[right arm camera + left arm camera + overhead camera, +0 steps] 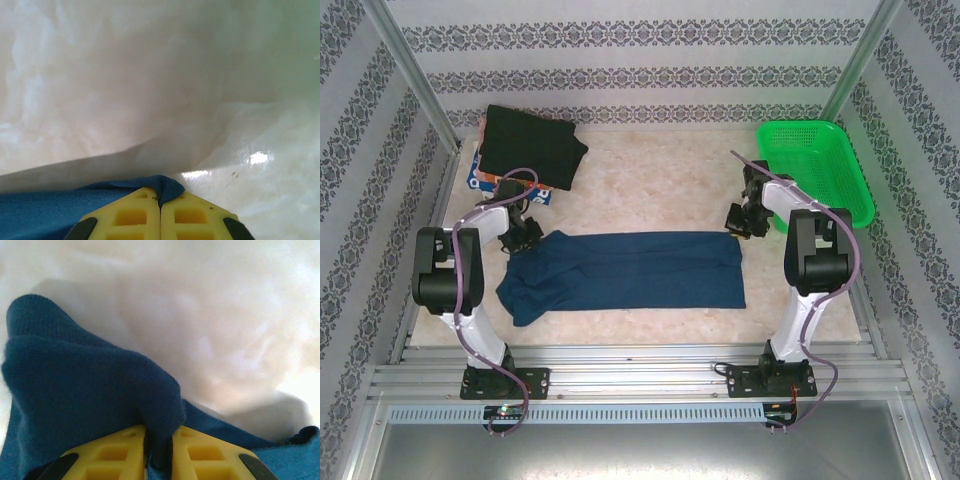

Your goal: Fold and stack the t-shirts

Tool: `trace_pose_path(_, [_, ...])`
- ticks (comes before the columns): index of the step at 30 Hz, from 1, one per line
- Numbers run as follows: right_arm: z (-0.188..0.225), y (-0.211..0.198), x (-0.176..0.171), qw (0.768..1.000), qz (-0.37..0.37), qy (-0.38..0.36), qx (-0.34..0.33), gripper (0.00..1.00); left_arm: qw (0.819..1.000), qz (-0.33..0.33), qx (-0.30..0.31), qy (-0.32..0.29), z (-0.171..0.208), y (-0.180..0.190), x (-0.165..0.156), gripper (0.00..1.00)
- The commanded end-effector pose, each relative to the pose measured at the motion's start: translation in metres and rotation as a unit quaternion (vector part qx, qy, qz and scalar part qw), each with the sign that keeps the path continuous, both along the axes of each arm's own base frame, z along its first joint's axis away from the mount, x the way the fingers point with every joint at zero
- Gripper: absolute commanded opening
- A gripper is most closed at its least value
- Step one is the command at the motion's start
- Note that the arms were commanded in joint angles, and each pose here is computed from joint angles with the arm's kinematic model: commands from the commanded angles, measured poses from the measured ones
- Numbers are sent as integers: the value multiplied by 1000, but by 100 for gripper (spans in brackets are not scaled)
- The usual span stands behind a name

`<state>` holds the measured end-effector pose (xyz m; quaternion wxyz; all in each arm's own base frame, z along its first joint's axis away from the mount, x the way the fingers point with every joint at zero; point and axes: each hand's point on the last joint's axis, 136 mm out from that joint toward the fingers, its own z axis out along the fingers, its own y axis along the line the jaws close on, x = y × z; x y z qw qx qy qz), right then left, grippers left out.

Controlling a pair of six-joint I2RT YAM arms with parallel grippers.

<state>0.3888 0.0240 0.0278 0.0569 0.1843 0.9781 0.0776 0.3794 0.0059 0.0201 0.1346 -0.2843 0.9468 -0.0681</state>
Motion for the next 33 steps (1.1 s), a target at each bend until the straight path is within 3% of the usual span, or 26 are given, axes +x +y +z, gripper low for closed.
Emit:
trace_pose_path(1, [-1,-16,3,1000,0,9,-25,15,1000,-18,4,-10,0,-1,14,25])
trace_pose_path(4, [12,-9,8,1000,9,-15,-6,35,999,-18,3,-35,28,-2,20,56])
trace_pose_path(7, [42,3,14,997,27,-65,25,48,996,-18,9,-86,73,-1,25,68])
trace_pose_path(11, [89,17,8,986,68,-144,56,72,989,-50,-6,-136,116,-17,28,73])
trace_pose_path(13, [114,27,1,974,91,-193,77,85,984,-89,-38,-150,124,-35,34,74])
trace_pose_path(15, [134,37,-10,962,114,-230,97,91,979,-138,-43,-146,122,-50,38,74])
trace_pose_path(22, [157,59,-48,944,146,-256,150,95,967,-248,-35,-56,73,-77,43,63])
trace_pose_path(33, [164,68,-57,937,161,-263,164,96,957,-288,14,11,31,-69,52,49])
